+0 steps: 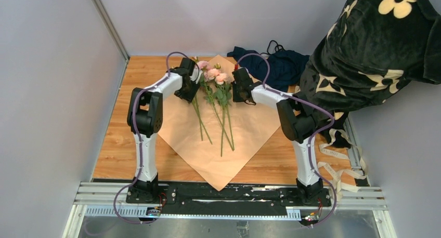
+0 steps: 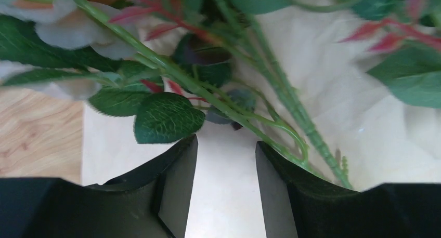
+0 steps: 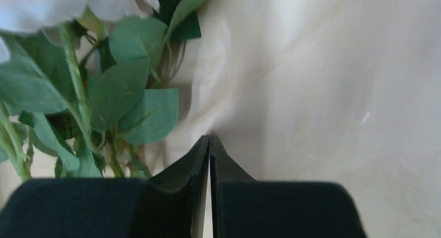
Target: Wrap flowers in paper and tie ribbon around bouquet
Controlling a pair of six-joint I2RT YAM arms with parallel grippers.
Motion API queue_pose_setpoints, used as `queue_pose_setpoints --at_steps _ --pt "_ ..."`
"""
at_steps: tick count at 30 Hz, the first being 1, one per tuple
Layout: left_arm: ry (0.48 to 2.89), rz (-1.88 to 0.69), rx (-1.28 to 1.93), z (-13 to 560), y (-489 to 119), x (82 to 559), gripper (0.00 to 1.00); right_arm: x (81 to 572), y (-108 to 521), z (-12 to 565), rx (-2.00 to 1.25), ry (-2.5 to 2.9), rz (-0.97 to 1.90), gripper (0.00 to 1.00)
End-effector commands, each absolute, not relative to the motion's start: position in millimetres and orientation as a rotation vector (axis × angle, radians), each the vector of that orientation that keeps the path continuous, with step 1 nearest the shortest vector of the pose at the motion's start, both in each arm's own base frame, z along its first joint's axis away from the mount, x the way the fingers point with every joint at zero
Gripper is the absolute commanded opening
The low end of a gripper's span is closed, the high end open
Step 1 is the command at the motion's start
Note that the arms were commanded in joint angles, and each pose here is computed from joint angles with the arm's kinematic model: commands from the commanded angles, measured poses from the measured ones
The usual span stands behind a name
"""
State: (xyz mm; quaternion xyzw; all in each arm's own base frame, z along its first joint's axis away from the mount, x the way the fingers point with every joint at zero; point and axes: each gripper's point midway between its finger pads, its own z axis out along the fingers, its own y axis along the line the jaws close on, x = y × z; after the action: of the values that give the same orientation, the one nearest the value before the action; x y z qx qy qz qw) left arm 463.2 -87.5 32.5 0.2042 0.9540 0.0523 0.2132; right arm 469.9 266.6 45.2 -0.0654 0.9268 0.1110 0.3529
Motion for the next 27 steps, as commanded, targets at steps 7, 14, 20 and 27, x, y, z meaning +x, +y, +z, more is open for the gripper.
queue_pose_setpoints --at_steps 7,14,20,27 --pt "2.537 0.015 0.792 27 -173 469 0.54 467 328 34 -0.228 2.43 0.564 0.06" --pt "2.503 -0.064 0.792 27 -200 481 0.56 463 351 35 -0.179 2.416 0.696 0.05" --pt "2.512 -0.059 0.805 26 -197 472 0.56 462 360 52 -0.148 2.368 0.769 0.05" --pt "2.519 0.048 0.798 51 -176 461 0.59 449 323 72 -0.228 2.367 0.566 0.11"
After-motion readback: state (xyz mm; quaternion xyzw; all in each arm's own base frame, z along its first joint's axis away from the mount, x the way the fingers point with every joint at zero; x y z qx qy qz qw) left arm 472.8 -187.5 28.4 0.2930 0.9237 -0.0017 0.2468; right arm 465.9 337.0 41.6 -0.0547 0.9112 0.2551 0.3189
